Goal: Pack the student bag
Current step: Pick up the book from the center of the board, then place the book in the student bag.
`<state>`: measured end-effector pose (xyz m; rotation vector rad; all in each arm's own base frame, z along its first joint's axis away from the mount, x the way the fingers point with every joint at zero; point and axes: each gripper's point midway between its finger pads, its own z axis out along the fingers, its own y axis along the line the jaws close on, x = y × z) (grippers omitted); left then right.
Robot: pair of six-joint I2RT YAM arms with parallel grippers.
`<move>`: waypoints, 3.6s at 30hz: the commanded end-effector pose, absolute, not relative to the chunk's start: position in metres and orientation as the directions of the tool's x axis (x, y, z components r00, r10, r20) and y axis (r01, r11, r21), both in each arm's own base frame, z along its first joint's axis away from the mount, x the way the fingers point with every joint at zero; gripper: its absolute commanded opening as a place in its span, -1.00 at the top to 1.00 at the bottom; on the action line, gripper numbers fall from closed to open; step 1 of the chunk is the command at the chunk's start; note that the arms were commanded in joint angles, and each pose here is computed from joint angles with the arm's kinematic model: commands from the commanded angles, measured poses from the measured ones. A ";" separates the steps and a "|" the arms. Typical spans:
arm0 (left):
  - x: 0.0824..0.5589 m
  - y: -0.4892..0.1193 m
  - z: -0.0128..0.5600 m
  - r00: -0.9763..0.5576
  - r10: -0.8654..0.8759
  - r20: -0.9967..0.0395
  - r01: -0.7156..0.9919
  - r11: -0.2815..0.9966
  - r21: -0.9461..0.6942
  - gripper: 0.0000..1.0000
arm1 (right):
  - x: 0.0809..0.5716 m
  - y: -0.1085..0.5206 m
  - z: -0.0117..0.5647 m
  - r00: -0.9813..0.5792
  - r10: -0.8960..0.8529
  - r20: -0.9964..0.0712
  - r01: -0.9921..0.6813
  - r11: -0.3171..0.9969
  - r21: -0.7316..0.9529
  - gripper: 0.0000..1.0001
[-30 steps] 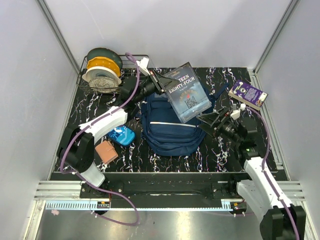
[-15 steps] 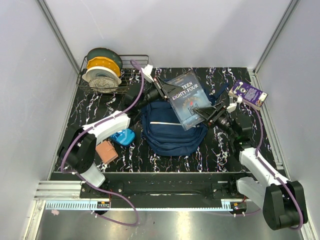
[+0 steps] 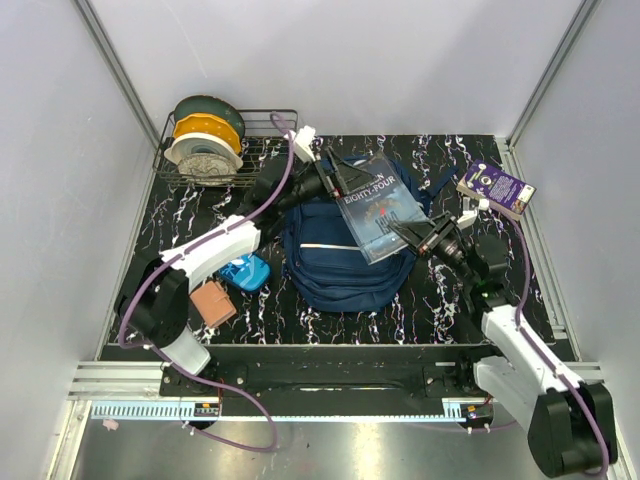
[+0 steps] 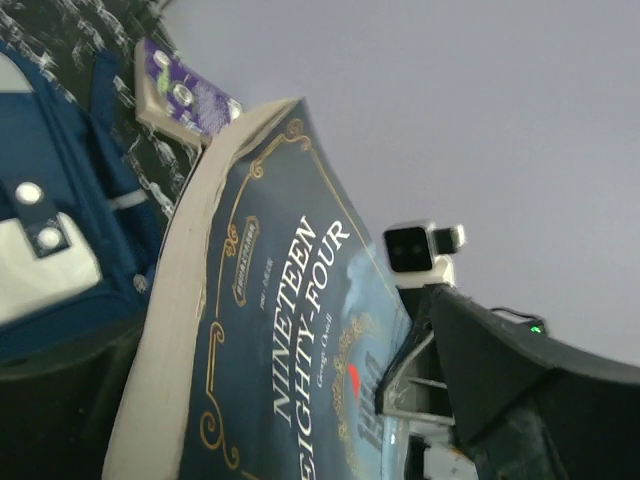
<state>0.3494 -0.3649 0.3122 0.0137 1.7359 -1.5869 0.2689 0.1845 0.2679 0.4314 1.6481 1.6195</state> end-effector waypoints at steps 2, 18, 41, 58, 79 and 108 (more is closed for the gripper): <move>0.342 -0.333 0.331 -0.512 -0.231 -0.827 0.610 0.580 -0.540 -0.98 | 0.271 0.160 0.276 -0.512 0.785 -0.349 -0.216 0.275 0.937 1.00; 0.231 -0.305 0.192 -0.521 0.504 -0.689 0.816 0.530 -0.230 -0.98 | 0.240 0.036 0.241 -0.089 0.852 -0.515 0.299 0.516 0.802 1.00; 0.215 -0.364 0.110 -0.380 0.756 -0.533 0.896 0.443 -0.011 -0.58 | 0.229 0.028 0.251 -0.067 0.843 -0.533 0.321 0.524 0.789 1.00; 0.223 -0.362 0.090 -0.373 0.766 -0.524 0.886 0.462 0.046 -0.16 | 0.235 0.041 0.237 -0.129 0.851 -0.510 0.307 0.523 0.795 1.00; 0.229 -0.363 0.077 -0.402 0.766 -0.501 0.866 0.496 0.063 0.36 | 0.236 0.046 0.233 -0.150 0.855 -0.497 0.302 0.518 0.800 1.00; 0.308 -0.374 0.293 -0.351 0.297 -0.888 0.694 0.719 -0.033 1.00 | 0.200 0.036 0.275 -0.183 0.767 -0.615 0.259 0.641 0.722 1.00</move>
